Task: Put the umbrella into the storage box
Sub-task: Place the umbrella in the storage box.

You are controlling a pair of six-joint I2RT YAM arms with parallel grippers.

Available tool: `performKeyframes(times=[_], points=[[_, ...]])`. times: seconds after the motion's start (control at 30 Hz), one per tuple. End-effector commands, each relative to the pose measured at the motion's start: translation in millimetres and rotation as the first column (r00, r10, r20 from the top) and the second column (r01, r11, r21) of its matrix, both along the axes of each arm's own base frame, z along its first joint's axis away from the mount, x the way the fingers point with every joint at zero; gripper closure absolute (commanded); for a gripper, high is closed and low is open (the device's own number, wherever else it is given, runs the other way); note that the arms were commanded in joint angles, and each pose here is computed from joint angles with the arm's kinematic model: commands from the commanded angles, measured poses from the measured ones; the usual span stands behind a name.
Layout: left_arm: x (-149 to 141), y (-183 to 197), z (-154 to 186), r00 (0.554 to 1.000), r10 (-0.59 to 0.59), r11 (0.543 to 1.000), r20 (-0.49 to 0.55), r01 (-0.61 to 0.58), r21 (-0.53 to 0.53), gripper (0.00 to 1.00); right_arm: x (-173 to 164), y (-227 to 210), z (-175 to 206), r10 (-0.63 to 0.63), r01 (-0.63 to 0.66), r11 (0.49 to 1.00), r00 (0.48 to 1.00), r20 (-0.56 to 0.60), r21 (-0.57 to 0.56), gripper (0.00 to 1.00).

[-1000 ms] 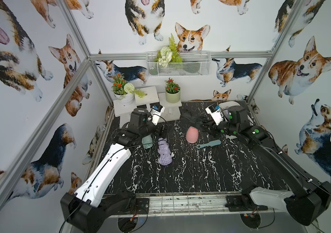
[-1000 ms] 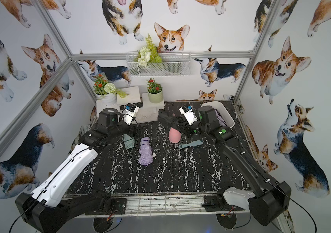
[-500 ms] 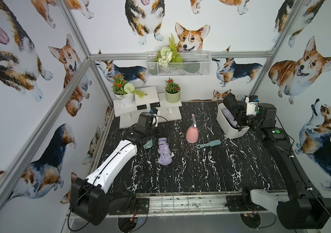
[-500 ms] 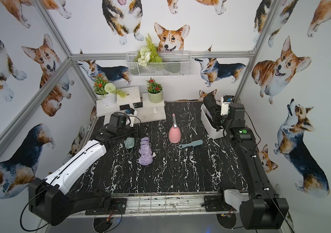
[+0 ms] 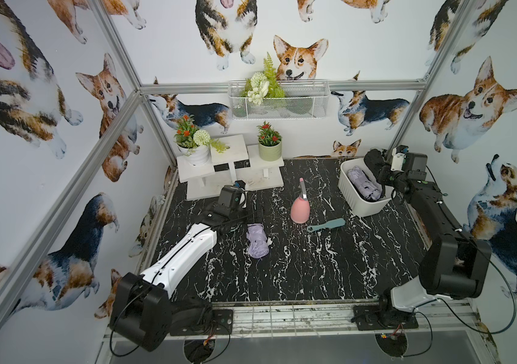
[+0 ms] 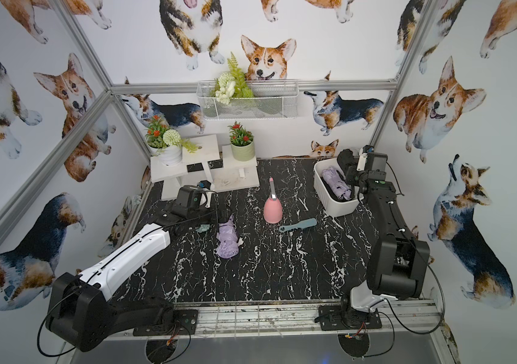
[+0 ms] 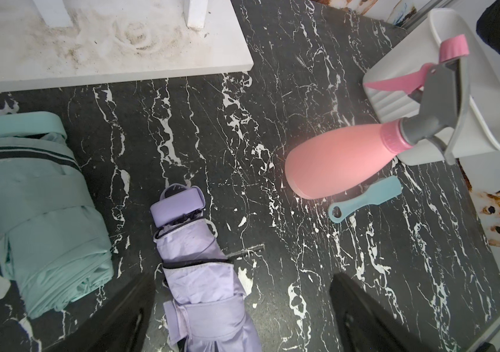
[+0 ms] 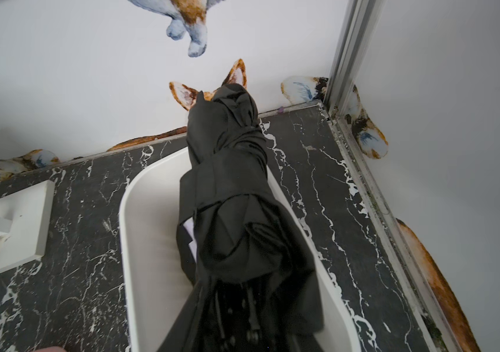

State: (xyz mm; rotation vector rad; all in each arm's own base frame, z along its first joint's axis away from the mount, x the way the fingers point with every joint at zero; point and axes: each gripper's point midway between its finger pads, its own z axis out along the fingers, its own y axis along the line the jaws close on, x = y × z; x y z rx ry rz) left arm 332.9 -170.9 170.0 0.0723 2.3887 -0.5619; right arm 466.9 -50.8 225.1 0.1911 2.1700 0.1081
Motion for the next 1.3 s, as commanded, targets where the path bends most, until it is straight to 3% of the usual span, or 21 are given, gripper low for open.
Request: performKeyframes(times=[0.0,0.13,0.37,0.5,0.57,0.63,0.67,0.77,0.83,1.0,1.27], points=[[5.6,-2.3,3.8,1.000,0.001,1.000,0.023,-0.001,-0.014,0.06,22.7,-0.8,3.5,0.049,-0.049,0.999,0.998,0.049,0.005,0.88],[8.9,-3.6,-1.6,1.000,0.000,1.000,0.011,0.000,-0.006,0.06,29.2,3.8,-20.8,0.098,-0.098,0.995,0.995,0.009,0.020,0.50],[9.4,-7.5,-14.0,1.000,-0.014,1.000,-0.028,0.014,-0.004,0.06,24.4,4.6,-14.3,0.093,-0.093,0.995,0.996,-0.001,0.028,0.32],[9.7,-6.8,-20.0,0.999,-0.015,1.000,-0.033,0.015,0.004,0.06,23.3,0.3,2.6,0.052,-0.053,0.998,0.998,0.038,0.038,0.38],[10.0,-7.8,-23.2,0.999,-0.019,1.000,-0.042,0.019,0.006,0.06,28.5,0.5,7.2,0.050,-0.052,0.998,0.998,0.047,0.048,0.55],[11.0,-9.6,-23.5,0.999,-0.025,1.000,-0.045,0.025,0.003,0.06,35.5,3.9,7.0,0.072,-0.074,0.995,0.997,0.041,0.063,0.61],[11.2,-10.7,-24.2,0.998,-0.029,1.000,-0.049,0.029,0.001,0.06,39.0,5.7,5.4,0.081,-0.083,0.994,0.996,0.032,0.074,0.60],[11.3,-11.5,-24.0,0.998,-0.030,1.000,-0.052,0.030,-0.004,0.06,50.3,10.5,2.1,0.109,-0.110,0.992,0.994,0.020,0.069,0.44],[10.5,-11.4,-23.4,0.998,-0.030,1.000,-0.051,0.029,-0.006,0.06,56.8,13.5,-3.0,0.129,-0.129,0.990,0.992,0.004,0.060,0.42],[7.4,-9.6,-26.9,0.998,-0.026,1.000,-0.060,0.026,-0.003,0.06,68.0,20.9,-27.8,0.161,-0.157,0.985,0.985,-0.057,0.070,0.54],[2.9,-7.2,-32.2,0.997,-0.013,1.000,-0.079,0.013,-0.004,0.07,63.1,8.6,-103.0,0.091,-0.071,0.994,0.966,-0.241,0.088,0.68]])
